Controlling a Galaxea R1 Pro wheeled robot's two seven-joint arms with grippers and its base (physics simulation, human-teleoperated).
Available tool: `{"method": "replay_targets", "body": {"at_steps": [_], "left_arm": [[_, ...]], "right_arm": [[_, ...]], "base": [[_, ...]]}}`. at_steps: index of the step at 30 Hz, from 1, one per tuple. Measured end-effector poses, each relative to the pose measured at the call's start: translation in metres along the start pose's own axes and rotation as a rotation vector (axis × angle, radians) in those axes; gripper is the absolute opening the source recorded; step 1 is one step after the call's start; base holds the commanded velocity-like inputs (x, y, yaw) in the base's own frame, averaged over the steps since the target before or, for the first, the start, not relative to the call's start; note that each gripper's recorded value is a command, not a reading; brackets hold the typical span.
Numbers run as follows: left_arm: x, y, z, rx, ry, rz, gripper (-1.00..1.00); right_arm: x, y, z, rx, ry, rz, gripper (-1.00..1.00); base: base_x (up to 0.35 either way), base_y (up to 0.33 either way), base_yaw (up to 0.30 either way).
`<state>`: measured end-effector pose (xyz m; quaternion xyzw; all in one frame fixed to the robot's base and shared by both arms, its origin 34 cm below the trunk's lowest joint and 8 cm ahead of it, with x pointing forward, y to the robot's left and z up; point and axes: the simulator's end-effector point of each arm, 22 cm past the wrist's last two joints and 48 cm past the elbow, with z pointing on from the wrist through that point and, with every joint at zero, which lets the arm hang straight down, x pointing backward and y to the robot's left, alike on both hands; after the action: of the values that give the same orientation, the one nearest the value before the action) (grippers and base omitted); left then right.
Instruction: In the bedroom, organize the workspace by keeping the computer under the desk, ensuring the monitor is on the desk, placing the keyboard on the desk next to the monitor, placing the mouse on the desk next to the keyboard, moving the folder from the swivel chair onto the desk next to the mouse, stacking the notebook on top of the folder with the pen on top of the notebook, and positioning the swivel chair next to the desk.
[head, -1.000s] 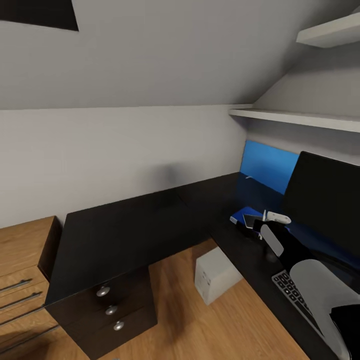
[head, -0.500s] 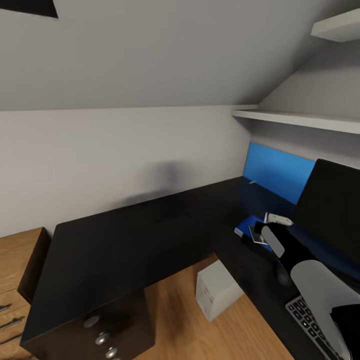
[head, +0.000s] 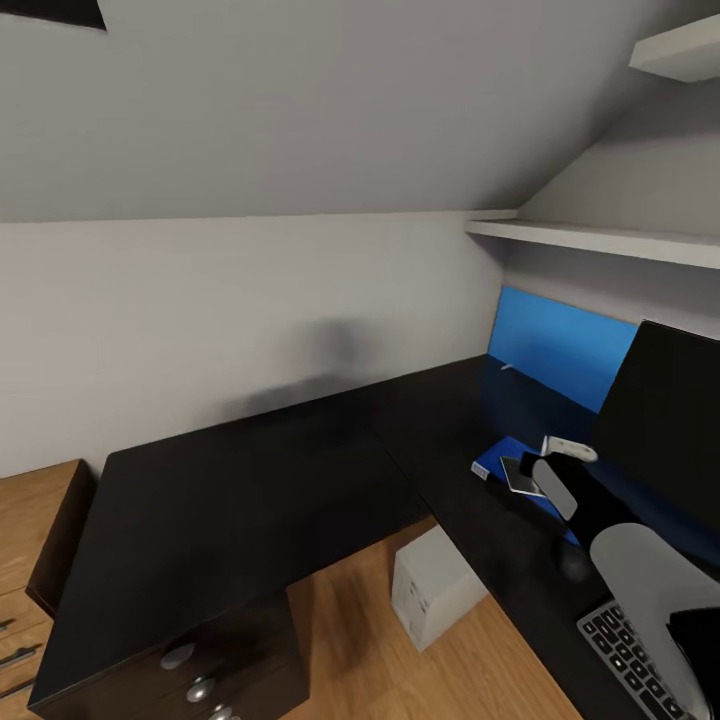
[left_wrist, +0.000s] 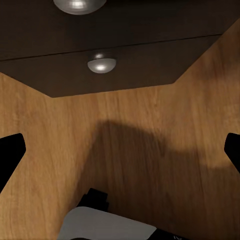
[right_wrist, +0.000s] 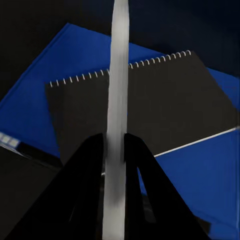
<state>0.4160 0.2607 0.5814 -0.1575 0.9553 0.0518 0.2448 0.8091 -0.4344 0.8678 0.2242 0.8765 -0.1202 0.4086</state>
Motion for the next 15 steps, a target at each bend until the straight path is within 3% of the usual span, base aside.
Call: {"method": "replay_targets", "body": {"at_steps": [8,15], "left_arm": [[0.0,-0.001,0.0,0.003,-0.001,0.001,1.0],[-0.004,-0.005,-0.001,0.012,-0.007,-0.006,1.0]], "right_arm": [[-0.002,-0.02,0.005,0.033,-0.008,-0.001,-1.0],[-0.002,-0.023,0.006,0.039,-0.008,-0.002,-1.0]], "base": [[0.0,0.0,0.0],[0.0,0.0,0.0]]}}
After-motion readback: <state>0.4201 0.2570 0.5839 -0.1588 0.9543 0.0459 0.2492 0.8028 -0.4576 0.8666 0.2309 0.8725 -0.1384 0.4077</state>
